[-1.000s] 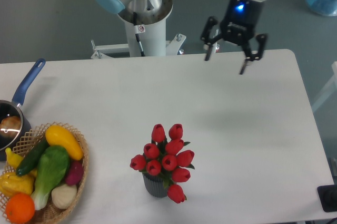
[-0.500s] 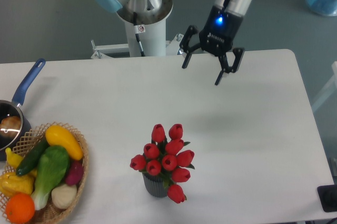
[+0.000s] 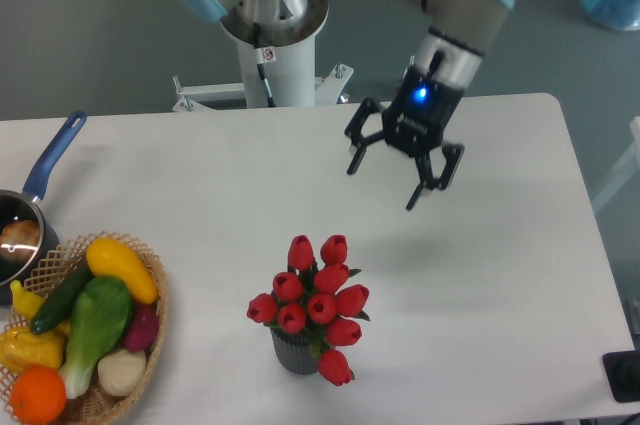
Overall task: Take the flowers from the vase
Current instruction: 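Move the open gripper across the table toward the tulip vase, then lower the open gripper over the tulip stems above the vase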
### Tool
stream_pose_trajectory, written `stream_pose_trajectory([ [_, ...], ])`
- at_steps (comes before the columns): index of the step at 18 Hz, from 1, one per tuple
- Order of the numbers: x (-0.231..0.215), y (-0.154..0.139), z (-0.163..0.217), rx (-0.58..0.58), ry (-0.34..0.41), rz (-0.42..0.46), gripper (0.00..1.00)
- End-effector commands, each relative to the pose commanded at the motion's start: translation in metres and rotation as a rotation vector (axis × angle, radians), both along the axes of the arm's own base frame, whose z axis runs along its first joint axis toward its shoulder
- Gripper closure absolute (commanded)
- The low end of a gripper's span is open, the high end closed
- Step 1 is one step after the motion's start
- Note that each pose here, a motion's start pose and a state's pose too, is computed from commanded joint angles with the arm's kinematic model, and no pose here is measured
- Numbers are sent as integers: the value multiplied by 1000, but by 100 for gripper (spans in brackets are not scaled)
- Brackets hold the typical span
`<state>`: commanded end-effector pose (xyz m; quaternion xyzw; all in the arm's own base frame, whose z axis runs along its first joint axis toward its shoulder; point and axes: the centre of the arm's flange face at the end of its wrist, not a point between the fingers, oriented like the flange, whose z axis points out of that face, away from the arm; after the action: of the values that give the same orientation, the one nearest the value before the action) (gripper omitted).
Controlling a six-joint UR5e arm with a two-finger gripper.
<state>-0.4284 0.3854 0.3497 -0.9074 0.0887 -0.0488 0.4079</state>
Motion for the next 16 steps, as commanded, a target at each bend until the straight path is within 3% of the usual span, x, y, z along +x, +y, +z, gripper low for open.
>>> stream_pose_trajectory([
  [3,-3,9,-4,67,-57,17,0],
  [16,-7,49,-21,67,-83,-21,0],
])
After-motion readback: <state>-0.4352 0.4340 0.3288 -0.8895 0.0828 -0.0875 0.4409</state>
